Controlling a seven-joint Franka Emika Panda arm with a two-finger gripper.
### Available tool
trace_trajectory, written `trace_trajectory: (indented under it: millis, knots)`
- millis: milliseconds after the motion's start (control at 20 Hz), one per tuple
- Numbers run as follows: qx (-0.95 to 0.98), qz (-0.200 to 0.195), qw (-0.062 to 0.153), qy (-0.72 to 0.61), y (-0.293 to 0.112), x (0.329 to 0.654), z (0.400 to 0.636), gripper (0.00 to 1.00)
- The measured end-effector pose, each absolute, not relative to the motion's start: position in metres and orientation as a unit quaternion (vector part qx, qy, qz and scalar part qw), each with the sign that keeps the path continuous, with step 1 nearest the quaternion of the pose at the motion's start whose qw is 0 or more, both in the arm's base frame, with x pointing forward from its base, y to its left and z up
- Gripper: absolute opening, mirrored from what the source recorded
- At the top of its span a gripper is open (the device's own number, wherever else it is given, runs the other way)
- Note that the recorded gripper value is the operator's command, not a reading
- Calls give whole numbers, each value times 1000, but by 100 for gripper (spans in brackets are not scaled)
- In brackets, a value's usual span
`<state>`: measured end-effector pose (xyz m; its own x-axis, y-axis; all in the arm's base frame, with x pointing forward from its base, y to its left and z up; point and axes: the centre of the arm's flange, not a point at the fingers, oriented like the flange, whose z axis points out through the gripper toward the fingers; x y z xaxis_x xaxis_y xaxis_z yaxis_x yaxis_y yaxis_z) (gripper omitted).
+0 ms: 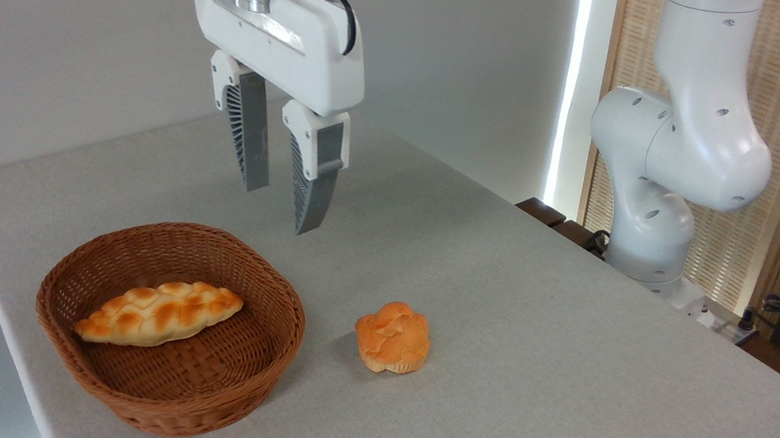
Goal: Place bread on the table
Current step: 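Move the open gripper over the braided bread in the wicker basket, then lower the gripper and close it on the braided bread roll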
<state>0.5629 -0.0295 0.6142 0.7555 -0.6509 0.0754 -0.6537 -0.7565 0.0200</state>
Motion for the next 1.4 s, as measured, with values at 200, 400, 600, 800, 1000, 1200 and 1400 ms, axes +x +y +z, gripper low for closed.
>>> trace_trajectory:
  millis: [200, 400, 600, 800, 1000, 1200, 1400]
  knots:
    - [928, 34, 27, -371, -61, 576, 594, 100]
    - [915, 42, 31, -400, -103, 596, 558, 100]
    - [915, 91, 27, -393, -131, 620, 517, 100]
    - [913, 94, 27, -396, -141, 621, 478, 100]
    - [913, 76, 32, -400, -146, 617, 456, 100]
    - [910, 86, 32, -405, -157, 620, 435, 100]
    - [903, 93, 29, -419, -164, 619, 414, 47]
